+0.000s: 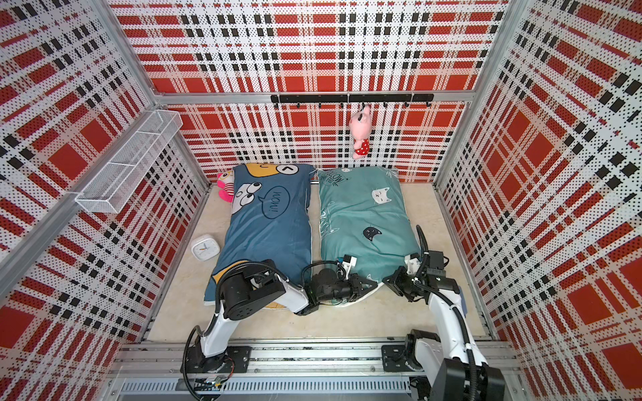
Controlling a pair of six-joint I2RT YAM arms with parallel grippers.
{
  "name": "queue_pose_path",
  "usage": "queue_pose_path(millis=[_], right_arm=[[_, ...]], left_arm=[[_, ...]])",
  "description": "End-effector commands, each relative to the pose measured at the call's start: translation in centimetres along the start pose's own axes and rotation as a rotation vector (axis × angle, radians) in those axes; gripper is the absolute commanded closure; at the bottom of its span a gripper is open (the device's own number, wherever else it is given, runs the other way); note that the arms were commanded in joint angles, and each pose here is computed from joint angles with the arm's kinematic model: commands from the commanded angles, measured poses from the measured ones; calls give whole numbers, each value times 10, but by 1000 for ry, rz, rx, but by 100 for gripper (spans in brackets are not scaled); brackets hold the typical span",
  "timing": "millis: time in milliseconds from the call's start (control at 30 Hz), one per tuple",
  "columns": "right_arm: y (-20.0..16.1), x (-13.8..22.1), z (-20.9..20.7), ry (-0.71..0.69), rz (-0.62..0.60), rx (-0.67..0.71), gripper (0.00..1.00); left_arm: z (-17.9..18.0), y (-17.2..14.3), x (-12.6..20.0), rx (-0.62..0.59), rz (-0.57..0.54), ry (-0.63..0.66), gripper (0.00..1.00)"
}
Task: Zip up pillowcases
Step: Zip the zipper on the pillowcase.
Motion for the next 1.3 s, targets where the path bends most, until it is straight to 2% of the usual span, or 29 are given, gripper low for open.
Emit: queue_pose_path(millis=[0,333,833,1067,1267], right_arm=[[15,8,8,-8,-80,44,100],[30,16,19,-11,-131,77,100],[55,29,33,-10,-209,98,100],[66,33,33,-12,-235,93,100],[75,29,26,-59,-253,98,100]], left_arm=[[7,-1,9,-24,3,53,100],[16,-1,24,-59,3,144,100],[33,-5,40,-125,69,318,100],[40,-5,55,-168,91,420,100],[39,-7,59,-187,104,451,100]])
Point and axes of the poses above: each gripper's point midway between its finger pads, its own x axis back along the fingers, its own z axis along the line the jaws close on, y = z × x, the point moved 8 cm from there along x, back along the fingers, and after that the axes turned 11 degrees about -x, right-handed, at the moved point
